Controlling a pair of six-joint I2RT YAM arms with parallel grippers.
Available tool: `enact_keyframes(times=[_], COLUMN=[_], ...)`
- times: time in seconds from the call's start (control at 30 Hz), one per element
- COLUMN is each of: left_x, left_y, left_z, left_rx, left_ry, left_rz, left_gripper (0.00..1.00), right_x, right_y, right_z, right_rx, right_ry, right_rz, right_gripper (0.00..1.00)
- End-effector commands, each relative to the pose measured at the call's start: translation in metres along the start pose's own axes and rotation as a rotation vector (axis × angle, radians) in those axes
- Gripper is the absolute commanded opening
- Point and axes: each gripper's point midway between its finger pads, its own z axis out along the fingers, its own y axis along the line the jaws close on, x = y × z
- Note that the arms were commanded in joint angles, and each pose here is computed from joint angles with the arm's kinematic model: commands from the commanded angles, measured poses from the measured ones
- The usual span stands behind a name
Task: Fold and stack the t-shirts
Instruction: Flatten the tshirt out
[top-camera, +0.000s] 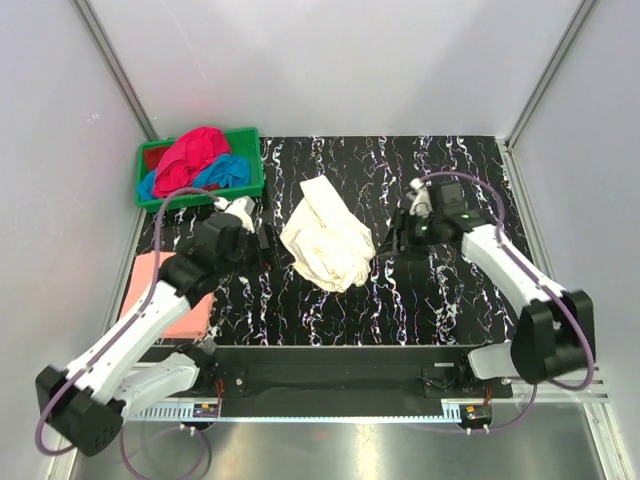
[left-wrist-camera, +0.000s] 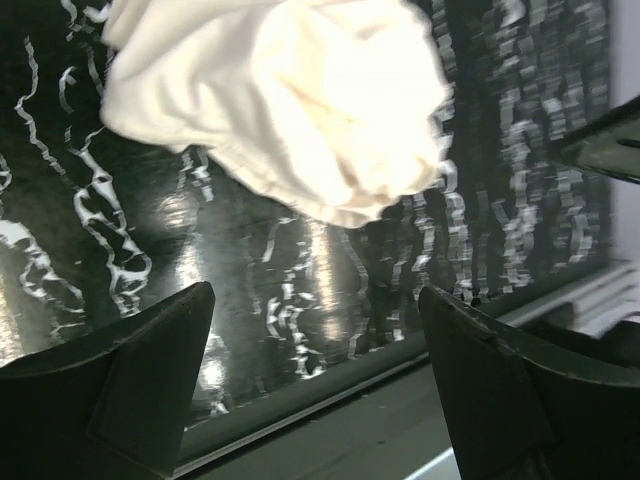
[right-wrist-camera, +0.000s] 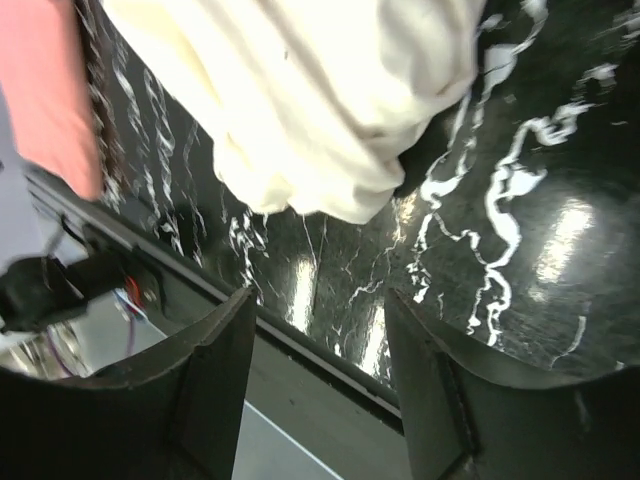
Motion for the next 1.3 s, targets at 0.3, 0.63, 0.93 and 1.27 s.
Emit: enact_keyframes(times=[0.3, 0.63, 0.93, 1.27], left_x=[0.002, -0.004, -0.006, -0.008], left_y=[0.084, 0.092, 0.109, 0.108], left_z=[0.083, 0.121, 0.145, 0.158], left_rx=[-0.060, 0.031, 0.003, 0.035], left_ry=[0.155, 0.187, 0.214, 0.229], left_rz=[-0.140, -0.239, -0.267, -0.278], left_gripper=[0.60, 0.73, 0.64, 0.31], right_x=[-0.017, 0.009, 0.025, 0.031], right_y=[0.060, 0.079, 0.071, 0.064], right_z=[0.096, 0.108, 0.118, 0.130], right_rx=[0.080, 0.180, 0.293, 0.290], right_ry=[0.207, 0.222, 0.254, 0.268], right_rz=[-0.367, -0.478, -0.513, -0.508], right_gripper=[0.64, 0.57, 0.58, 0.41])
